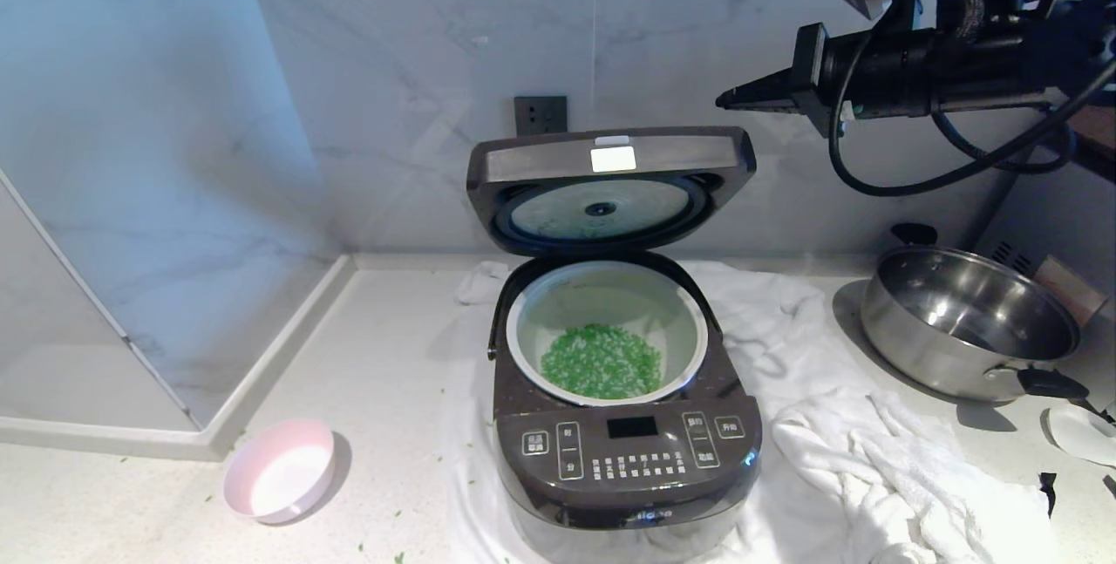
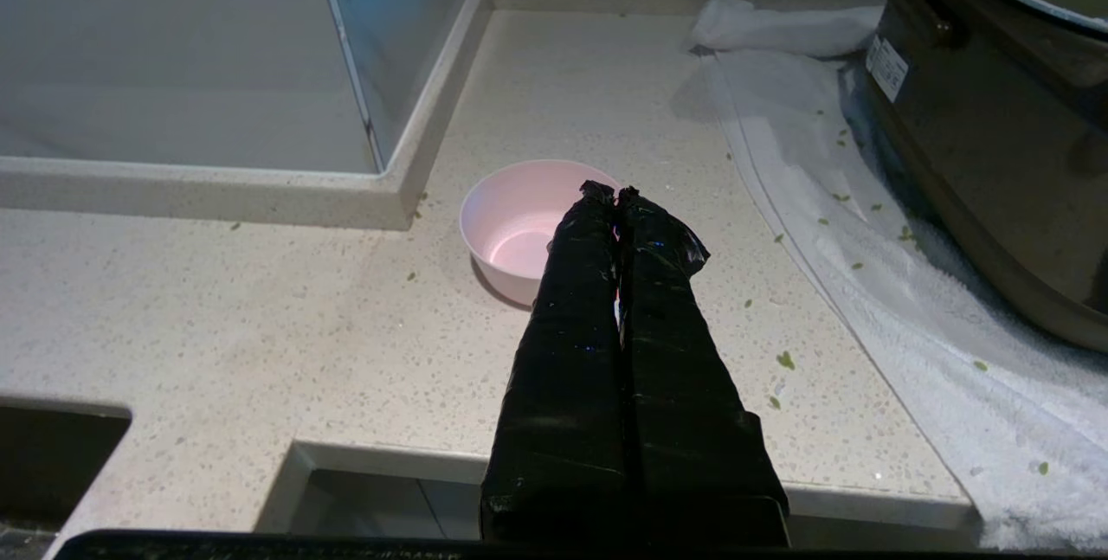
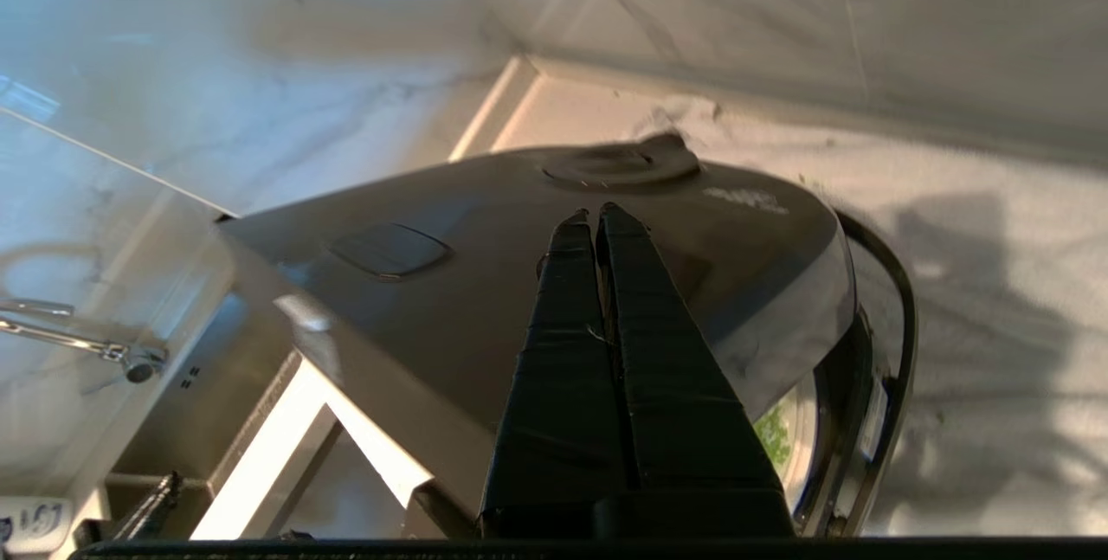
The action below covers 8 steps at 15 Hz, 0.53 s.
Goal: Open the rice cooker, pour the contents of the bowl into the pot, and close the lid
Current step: Close the rice cooker
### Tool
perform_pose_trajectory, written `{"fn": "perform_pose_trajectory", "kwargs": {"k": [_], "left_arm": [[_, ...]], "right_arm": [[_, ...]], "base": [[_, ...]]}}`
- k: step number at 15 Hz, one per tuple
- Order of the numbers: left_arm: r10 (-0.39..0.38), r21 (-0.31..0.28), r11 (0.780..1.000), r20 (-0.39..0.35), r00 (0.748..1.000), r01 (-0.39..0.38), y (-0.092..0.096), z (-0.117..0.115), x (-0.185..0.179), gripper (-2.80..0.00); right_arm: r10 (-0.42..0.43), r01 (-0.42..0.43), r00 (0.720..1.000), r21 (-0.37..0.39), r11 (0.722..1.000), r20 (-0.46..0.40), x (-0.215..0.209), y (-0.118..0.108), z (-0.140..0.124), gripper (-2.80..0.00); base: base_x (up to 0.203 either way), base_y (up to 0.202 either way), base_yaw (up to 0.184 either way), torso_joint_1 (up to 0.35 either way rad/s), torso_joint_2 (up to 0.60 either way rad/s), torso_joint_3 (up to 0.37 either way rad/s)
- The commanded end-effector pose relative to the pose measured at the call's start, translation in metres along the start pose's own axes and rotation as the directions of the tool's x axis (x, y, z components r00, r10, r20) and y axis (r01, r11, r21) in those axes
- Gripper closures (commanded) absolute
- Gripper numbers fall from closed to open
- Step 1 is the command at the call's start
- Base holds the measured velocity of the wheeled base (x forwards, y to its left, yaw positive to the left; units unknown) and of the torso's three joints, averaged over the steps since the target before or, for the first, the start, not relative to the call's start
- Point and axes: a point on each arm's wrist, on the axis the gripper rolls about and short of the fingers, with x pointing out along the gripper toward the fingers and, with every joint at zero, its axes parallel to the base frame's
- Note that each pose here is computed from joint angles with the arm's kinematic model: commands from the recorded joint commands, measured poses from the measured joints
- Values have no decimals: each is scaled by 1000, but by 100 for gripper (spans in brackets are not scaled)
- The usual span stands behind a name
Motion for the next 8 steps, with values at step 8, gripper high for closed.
{"fn": "perform_pose_trajectory", "kwargs": {"k": [8], "left_arm": [[0,0,1000,-2,1000,0,0,0,0,0]], "right_arm": [[-3,4,991,9,1000,-134,2,0,-32,0]], "base": [[0,0,0,0,0,0]]}}
